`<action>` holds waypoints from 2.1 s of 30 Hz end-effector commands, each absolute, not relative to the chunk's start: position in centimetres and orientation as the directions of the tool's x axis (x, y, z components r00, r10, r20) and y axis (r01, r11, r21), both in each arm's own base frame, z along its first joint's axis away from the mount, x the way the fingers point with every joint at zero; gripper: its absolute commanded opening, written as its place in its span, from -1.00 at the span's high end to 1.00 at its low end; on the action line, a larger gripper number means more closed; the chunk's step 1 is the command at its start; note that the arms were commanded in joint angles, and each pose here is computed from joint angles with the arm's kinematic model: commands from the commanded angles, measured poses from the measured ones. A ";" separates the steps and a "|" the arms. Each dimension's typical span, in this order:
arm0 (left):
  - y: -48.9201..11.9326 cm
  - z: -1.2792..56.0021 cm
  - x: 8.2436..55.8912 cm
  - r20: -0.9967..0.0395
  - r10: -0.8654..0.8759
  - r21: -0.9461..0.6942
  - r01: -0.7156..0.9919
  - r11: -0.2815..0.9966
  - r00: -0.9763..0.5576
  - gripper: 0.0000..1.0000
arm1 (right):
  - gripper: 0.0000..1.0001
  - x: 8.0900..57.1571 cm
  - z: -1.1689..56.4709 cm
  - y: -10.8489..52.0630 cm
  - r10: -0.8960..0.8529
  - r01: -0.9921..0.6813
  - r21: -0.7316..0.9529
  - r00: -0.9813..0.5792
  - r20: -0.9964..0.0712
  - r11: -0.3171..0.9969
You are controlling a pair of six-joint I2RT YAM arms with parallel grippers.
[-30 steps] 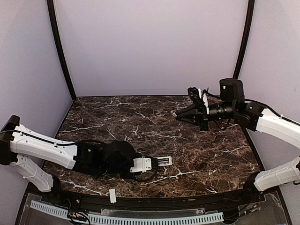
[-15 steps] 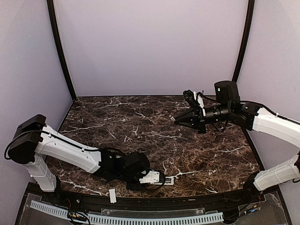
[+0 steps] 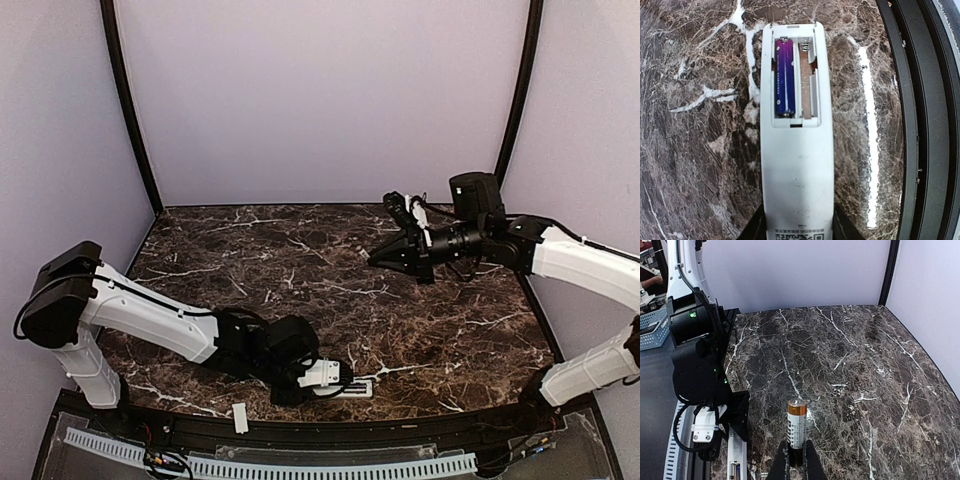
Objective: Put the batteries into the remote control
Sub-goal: Place the remote control without the battery cover at the center of the board, then adjust the remote control without the battery cover at the center of the board.
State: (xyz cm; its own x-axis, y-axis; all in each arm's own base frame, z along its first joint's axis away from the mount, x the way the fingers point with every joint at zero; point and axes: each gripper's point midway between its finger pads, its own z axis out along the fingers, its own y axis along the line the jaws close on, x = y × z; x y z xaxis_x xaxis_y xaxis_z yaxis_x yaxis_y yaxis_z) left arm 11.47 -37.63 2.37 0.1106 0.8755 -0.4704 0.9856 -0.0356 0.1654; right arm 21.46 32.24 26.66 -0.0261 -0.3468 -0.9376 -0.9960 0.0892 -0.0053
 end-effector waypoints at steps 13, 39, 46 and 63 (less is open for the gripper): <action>-36.4 1.9 10.1 -0.413 0.909 0.058 0.998 -0.030 0.051 -0.29 | 1.00 21.9 26.2 32.5 -0.339 -0.989 0.057 -0.100 -0.936 0.135; -38.2 21.0 15.4 -0.892 0.410 -0.010 0.914 0.405 -0.191 -0.62 | 1.00 19.7 25.4 34.5 -0.359 -0.999 -0.031 0.013 -0.933 0.044; -36.2 26.4 17.5 -0.933 0.106 -0.242 0.816 0.525 -0.345 -0.21 | 1.00 17.2 26.5 36.6 -0.319 -0.993 -0.119 0.120 -0.940 -0.023; -37.3 27.2 16.7 -0.917 0.091 -0.303 0.828 0.472 -0.388 0.06 | 1.00 16.0 25.7 37.9 -0.354 -0.984 -0.166 0.177 -0.918 -0.063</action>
State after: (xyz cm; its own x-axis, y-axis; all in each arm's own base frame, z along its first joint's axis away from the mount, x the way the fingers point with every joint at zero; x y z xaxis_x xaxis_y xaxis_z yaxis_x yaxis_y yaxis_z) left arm 16.80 -37.38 26.05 -0.3779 0.1249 -0.9174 0.8323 0.4799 -0.2776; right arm 16.36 37.69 24.23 0.1313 -0.3837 -0.9141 -0.9913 -0.0540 -0.1198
